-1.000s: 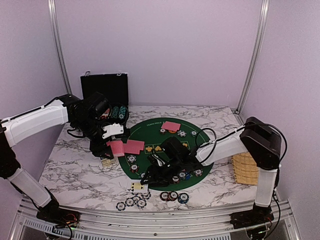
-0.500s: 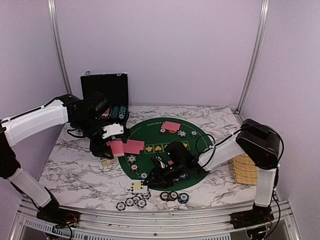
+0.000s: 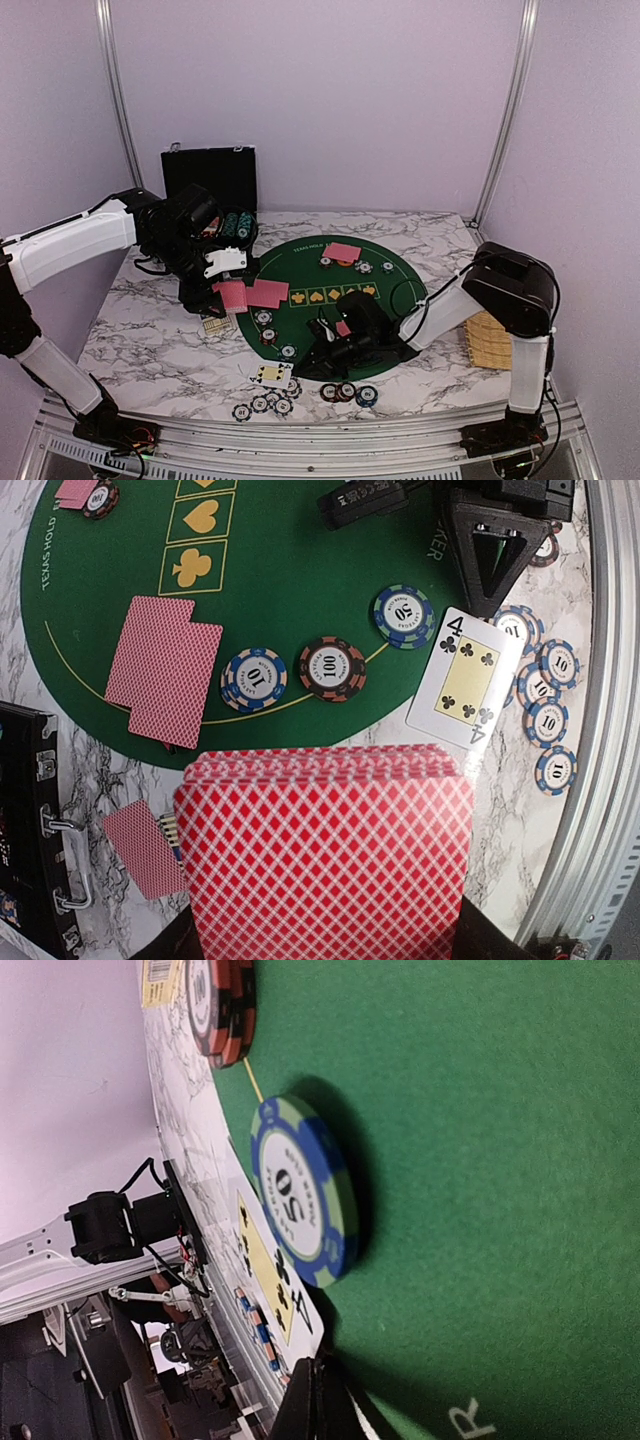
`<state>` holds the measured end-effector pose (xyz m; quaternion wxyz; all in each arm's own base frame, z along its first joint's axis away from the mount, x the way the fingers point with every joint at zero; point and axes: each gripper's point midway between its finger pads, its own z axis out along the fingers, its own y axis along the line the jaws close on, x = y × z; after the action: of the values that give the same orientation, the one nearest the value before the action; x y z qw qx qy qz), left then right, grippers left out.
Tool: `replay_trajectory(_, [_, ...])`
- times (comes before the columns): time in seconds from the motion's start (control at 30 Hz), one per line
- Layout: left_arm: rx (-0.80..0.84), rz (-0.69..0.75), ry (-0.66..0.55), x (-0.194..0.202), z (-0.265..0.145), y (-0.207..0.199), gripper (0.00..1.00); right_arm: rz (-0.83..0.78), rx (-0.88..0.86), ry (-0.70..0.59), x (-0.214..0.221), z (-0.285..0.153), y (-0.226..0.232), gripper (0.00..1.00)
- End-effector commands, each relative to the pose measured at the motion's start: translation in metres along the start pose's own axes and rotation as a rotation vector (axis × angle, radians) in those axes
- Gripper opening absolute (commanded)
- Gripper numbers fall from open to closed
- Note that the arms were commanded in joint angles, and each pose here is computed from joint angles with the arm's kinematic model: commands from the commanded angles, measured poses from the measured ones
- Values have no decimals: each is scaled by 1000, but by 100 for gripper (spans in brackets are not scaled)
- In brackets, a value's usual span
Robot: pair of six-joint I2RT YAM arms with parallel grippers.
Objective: Distribute texas hold em gaming equipment
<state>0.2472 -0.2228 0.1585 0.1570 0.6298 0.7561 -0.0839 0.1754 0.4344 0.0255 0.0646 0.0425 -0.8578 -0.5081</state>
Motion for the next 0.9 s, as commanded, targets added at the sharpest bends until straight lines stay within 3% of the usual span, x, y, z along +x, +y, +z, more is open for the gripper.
replay_trajectory(0.0, [1,4,0,5,-10,-5,0,45,-42,-5,1,-5,-4,0])
replay_trajectory(0.3, [14,0,0,5,-8,-7,0,21,-34,-30,-1,-13,2,0])
replay_trajectory(0.47, [15,2,0,5,-8,-7,0,31,6,-22,0,-7,-4,27])
replay_trajectory(0.6, [19,5,5,7,-7,-8,0,19,13,-14,-1,-2,-2,34])
replay_trajectory(0.87, [19,10,4,7,-7,-9,0,24,31,-6,-3,5,-6,30])
